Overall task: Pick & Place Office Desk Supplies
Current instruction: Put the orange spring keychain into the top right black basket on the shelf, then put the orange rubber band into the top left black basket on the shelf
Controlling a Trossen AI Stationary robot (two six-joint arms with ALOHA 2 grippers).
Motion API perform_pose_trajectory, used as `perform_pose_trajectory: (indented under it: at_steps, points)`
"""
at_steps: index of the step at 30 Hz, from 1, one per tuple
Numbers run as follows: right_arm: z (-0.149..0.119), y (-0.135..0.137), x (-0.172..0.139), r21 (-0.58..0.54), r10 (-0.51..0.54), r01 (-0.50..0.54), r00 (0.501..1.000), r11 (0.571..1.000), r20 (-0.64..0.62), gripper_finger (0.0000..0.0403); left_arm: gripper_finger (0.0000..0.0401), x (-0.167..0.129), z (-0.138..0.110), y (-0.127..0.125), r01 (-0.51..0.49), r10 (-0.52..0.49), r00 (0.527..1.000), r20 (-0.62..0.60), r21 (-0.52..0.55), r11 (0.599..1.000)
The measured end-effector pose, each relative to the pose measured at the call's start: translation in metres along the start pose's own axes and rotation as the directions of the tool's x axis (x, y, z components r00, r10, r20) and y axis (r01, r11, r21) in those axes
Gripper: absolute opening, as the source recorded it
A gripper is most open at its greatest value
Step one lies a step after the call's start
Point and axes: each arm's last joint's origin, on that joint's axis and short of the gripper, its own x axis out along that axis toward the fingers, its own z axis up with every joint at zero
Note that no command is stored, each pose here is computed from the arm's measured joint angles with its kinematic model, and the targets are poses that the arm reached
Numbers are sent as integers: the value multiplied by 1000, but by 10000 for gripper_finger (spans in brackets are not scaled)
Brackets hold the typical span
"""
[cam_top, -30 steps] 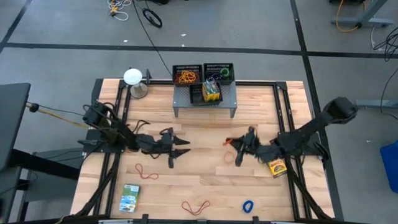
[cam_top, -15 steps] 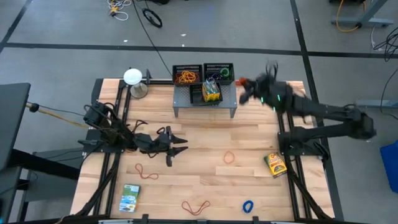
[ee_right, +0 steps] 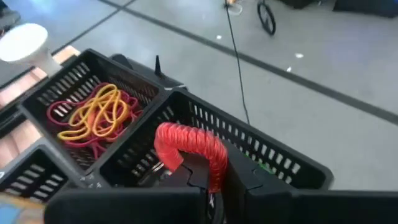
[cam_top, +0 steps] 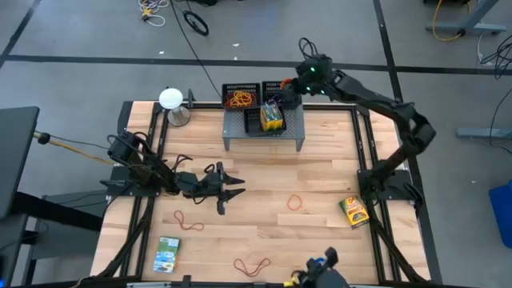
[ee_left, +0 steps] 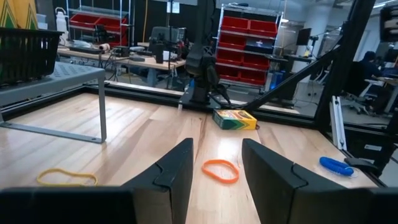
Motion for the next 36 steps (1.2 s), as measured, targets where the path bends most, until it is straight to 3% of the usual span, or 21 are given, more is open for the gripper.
perform_pose_trajectory:
  at_steps: [6, 22, 36]
  points:
    - [3, -6, 19, 15, -8, 9, 999, 1000, -47, 26, 144, 0, -1, 0, 0, 0, 1000, -6, 0, 1000]
    - [-7, -9, 21, 13, -69, 71, 993, 997, -91, 62, 144, 0, -1, 0, 1, -1, 1000, -6, -19, 1000]
    - [-3, -4, 12, 52, -60, 63, 996, 997, -66, 175, 144, 0, -1, 0, 4, -4, 1000, -6, -43, 999]
